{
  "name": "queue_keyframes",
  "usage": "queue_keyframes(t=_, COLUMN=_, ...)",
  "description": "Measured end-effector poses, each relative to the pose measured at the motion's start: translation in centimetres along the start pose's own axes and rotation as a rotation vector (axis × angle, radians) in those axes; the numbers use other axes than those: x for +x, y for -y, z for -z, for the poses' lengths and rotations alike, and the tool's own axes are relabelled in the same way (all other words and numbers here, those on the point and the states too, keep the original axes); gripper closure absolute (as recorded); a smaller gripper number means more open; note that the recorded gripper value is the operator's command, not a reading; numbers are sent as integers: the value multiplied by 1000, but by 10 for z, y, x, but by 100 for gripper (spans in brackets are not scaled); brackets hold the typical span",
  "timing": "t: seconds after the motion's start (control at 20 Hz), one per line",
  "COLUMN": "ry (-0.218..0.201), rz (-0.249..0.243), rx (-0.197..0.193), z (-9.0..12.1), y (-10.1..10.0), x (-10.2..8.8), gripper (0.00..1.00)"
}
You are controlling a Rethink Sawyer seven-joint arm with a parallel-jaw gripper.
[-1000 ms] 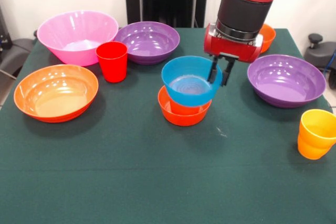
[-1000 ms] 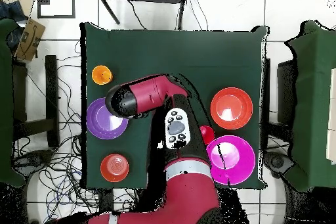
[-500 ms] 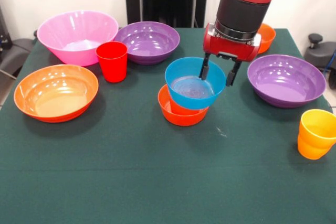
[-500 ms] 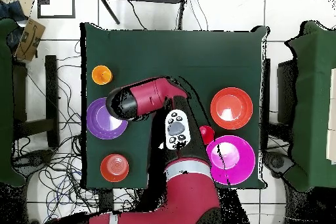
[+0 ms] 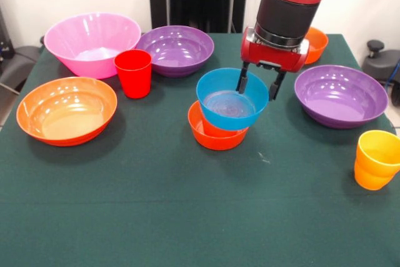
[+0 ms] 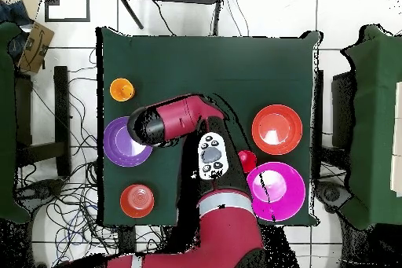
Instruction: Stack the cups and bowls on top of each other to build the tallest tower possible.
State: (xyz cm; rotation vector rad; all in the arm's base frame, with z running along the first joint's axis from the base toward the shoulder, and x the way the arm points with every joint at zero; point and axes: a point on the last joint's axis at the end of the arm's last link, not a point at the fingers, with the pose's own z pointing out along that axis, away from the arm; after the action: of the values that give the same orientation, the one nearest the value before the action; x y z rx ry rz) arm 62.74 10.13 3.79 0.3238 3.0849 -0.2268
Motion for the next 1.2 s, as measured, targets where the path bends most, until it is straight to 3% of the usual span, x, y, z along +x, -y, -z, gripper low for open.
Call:
queue_keyframes(t=0.55, ry=-19, rz=-21, rx=-6, z=2, y=15, x=5, gripper=0)
queue_keyframes(t=1.2, ry=15, rz=-61, rx=-44, z=55, y=37, x=-8, gripper=0)
